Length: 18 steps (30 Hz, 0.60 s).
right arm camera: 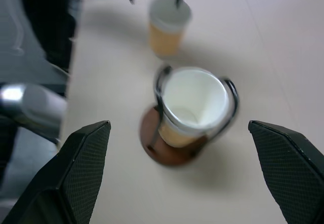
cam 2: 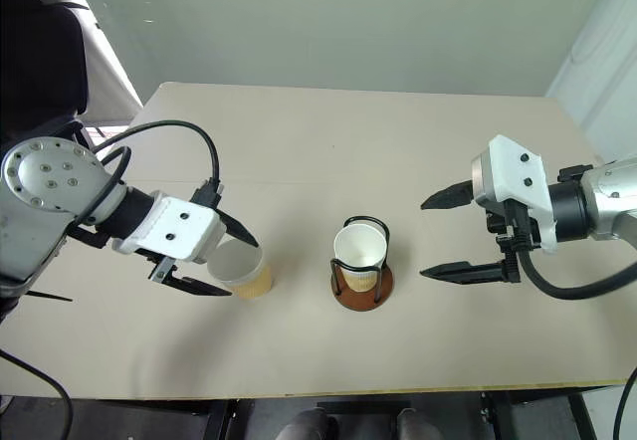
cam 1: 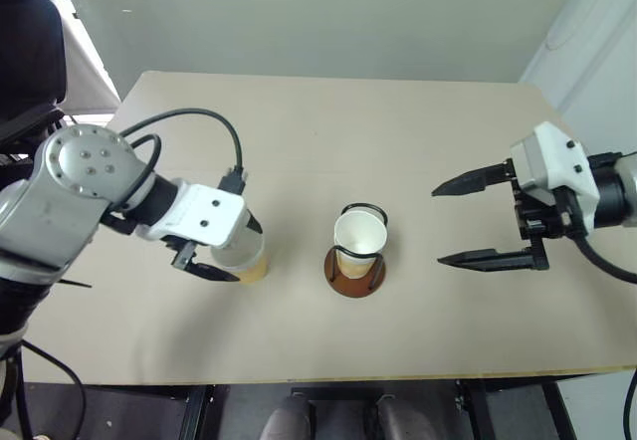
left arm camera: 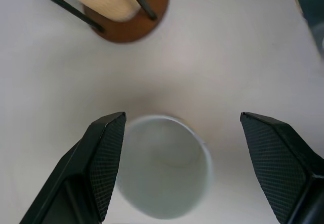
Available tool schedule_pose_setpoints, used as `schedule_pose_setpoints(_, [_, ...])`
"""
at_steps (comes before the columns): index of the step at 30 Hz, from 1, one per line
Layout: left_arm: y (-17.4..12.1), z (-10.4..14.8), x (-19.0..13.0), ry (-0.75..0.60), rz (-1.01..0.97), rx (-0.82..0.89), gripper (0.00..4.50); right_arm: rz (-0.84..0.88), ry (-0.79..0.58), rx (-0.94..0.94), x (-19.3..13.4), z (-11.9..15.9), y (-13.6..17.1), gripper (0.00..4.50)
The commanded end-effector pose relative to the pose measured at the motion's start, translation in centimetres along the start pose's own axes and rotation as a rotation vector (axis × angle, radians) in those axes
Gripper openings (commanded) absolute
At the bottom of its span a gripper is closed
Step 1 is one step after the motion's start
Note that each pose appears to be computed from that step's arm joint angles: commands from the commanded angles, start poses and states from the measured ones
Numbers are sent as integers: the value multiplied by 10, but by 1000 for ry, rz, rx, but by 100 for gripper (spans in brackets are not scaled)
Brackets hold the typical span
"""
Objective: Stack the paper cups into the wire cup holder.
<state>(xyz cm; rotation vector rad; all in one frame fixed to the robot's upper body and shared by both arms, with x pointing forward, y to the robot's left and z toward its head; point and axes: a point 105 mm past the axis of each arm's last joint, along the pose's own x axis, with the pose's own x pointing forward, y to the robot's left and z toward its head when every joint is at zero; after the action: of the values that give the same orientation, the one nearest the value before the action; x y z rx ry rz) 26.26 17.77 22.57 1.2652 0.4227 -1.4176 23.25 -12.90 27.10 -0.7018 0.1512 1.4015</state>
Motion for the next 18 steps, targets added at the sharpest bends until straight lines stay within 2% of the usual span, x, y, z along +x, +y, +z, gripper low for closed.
schedule_pose_setpoints(1, [1,0,-11,51,44,13,386,34,-51,-48,-3,14,5,450])
schedule_pose_setpoints(6, [3,-9,-14,122,61,13,386,43,-58,-46,-2,14,5,450])
schedule_pose_setpoints(18, [-11,-19,-2,154,-14,-25,386,48,-53,-36,-1,11,3,450])
